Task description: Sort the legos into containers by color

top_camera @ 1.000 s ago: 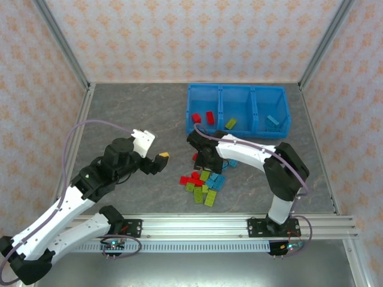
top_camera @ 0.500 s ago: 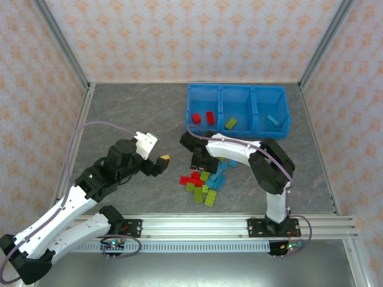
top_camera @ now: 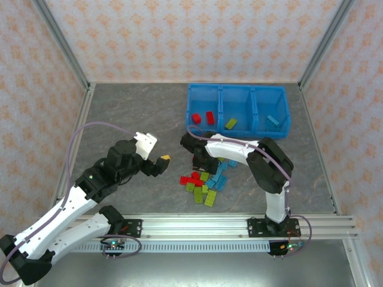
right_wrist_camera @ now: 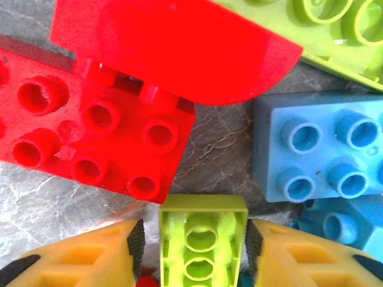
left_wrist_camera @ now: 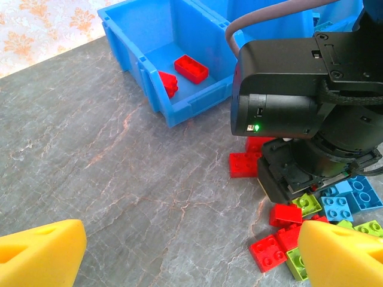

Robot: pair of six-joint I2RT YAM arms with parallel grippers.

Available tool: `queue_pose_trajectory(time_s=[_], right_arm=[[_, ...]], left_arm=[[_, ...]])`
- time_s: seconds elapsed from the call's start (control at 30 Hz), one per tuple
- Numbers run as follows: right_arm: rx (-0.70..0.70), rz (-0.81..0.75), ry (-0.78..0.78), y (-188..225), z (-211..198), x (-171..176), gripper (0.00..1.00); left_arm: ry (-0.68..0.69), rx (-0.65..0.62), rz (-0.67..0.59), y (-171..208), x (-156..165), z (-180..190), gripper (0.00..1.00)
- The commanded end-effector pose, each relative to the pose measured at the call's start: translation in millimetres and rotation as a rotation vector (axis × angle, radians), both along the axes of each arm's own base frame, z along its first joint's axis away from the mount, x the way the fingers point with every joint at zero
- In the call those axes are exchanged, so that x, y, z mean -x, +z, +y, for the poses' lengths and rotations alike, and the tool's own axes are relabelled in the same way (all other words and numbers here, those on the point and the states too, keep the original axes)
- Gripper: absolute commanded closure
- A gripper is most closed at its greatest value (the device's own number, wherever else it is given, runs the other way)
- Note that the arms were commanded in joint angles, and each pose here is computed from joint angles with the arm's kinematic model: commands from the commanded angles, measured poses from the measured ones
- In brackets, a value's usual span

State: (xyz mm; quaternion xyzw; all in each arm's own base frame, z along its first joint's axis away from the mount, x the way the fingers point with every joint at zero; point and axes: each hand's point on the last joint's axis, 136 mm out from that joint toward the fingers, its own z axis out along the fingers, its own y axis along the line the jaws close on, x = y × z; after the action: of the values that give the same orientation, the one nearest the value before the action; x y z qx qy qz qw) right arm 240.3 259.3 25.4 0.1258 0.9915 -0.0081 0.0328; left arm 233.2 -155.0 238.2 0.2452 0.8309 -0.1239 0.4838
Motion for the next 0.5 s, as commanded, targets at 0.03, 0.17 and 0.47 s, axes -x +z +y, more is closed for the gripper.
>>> queue_pose_trajectory(time_s=[0.03,0.17,0.47], right_arm=[[0.054,0.002,-0.006,-11,-8,0,0.59],[0.042,-0.069,0.014,14,-8,-10,0.65],[0.037,-0.431,0.038,136,-37,-46,0.69]], left_arm=[[0.004,0.004,-0.018,3,-1,0,0.07],[-0.013,0.014,-0.018,2,1,-3,0.06],[-0.031,0.041,-0.031,11,4,-5,0.05]])
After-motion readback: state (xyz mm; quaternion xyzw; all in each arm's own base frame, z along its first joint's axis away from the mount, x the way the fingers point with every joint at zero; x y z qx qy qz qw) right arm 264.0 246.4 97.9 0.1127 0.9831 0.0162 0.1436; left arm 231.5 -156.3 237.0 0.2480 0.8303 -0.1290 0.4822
